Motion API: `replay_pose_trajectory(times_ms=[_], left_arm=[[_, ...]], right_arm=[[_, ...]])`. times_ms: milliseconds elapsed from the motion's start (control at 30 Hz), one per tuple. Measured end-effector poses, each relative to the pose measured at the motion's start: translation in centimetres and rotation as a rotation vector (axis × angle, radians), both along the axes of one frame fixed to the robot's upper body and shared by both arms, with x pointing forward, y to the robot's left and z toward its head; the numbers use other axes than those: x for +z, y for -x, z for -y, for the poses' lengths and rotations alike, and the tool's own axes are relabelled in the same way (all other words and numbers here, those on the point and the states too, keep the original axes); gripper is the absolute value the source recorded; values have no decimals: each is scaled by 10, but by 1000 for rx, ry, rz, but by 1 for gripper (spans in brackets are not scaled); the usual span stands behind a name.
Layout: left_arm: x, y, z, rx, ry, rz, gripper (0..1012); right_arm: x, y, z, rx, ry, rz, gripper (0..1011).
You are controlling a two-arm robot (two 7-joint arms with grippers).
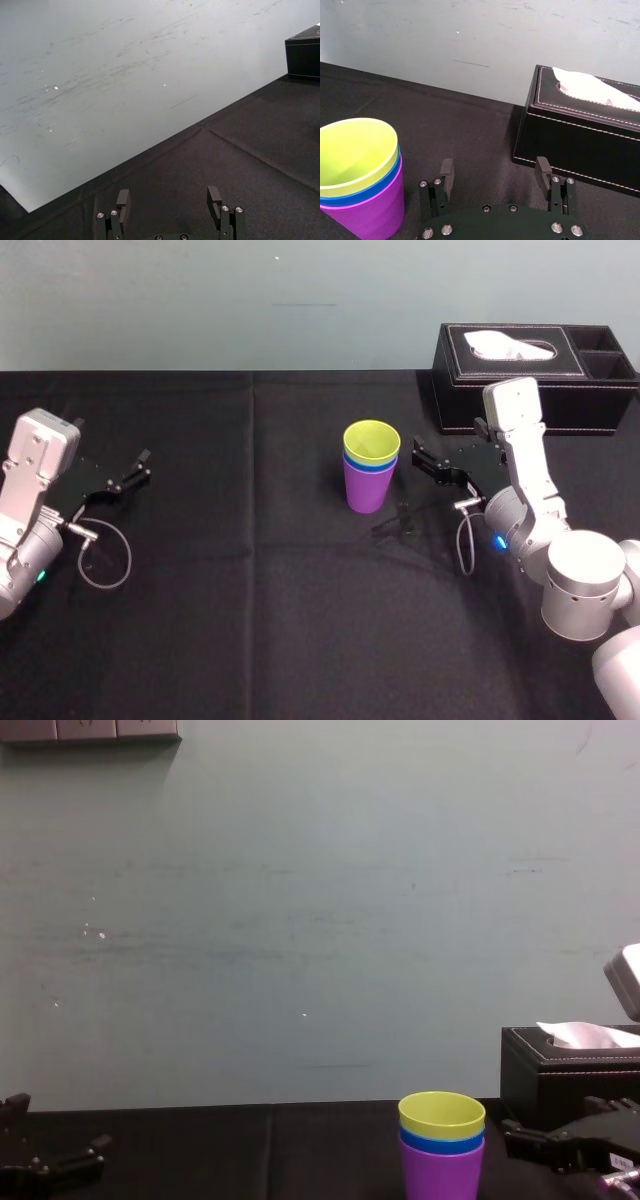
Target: Stack the three plastic cups sequentially using one hand.
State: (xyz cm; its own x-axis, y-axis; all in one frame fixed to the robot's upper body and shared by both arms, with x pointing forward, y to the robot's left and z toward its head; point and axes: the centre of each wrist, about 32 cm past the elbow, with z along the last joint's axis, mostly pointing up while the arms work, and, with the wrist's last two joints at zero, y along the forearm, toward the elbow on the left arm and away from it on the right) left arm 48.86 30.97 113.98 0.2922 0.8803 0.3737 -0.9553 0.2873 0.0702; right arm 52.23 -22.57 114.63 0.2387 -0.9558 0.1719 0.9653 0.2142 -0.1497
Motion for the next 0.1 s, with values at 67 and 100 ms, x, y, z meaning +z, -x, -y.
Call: replay_pose_trajectory(times_ms=[67, 100], left_arm=[[0, 0, 0, 0, 0, 0, 1011], [0, 0, 0, 0, 0, 0, 1012]], right_arm=[[0, 0, 0, 0, 0, 0, 1003], [0, 0, 0, 0, 0, 0, 1002]])
